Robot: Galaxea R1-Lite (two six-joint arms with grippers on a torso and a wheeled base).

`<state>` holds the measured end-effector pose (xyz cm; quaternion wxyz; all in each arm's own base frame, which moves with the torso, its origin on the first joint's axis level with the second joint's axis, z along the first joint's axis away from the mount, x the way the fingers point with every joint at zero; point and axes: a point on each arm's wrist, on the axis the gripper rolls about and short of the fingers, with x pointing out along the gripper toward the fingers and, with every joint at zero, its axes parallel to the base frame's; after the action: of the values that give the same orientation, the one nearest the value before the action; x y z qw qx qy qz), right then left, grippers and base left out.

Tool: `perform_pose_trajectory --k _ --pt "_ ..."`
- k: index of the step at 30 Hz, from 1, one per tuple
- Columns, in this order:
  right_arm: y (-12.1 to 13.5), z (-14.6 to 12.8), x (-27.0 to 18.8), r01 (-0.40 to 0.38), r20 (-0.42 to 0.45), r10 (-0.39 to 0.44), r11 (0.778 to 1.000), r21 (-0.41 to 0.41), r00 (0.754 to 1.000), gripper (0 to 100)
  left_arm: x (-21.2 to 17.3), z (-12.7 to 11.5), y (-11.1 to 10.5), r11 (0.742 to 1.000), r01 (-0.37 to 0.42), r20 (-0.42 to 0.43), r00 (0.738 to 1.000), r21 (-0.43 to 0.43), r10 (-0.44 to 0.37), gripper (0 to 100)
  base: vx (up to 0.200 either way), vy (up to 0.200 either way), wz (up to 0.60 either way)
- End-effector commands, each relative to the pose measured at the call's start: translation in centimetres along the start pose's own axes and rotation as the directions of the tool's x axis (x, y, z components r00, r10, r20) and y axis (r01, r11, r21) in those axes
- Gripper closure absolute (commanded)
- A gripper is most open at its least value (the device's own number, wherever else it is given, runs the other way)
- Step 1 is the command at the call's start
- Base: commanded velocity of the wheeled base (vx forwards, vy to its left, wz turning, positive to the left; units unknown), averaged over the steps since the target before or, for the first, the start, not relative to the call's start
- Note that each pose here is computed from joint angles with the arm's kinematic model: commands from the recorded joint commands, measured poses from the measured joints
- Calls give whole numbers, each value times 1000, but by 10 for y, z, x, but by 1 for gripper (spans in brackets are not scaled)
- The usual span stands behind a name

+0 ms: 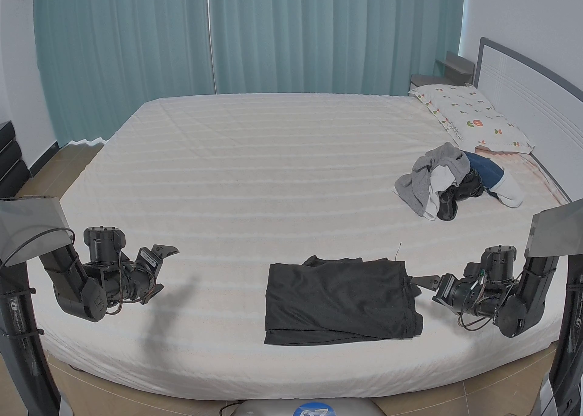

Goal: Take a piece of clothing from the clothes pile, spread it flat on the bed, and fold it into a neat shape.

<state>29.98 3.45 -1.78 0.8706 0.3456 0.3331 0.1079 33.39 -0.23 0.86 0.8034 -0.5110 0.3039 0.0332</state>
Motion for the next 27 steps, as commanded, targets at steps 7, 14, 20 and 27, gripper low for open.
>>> perform_pose_trajectory --k 7,14,20,27 --pt "2 8 57 -31 66 25 996 87 998 0 9 -8 3 1000 -15 52 999 17 14 0 0 0 0" --pt "2 5 67 -26 78 19 996 84 997 0 9 -8 3 1000 -16 52 999 15 15 0 0 0 0" --pt "2 7 73 -35 86 28 996 79 996 0 9 -8 3 1000 -16 52 999 15 15 0 0 0 0" --pt "0 8 77 -36 92 28 996 81 995 100 9 -9 3 1000 -16 50 999 16 15 0 0 0 0"
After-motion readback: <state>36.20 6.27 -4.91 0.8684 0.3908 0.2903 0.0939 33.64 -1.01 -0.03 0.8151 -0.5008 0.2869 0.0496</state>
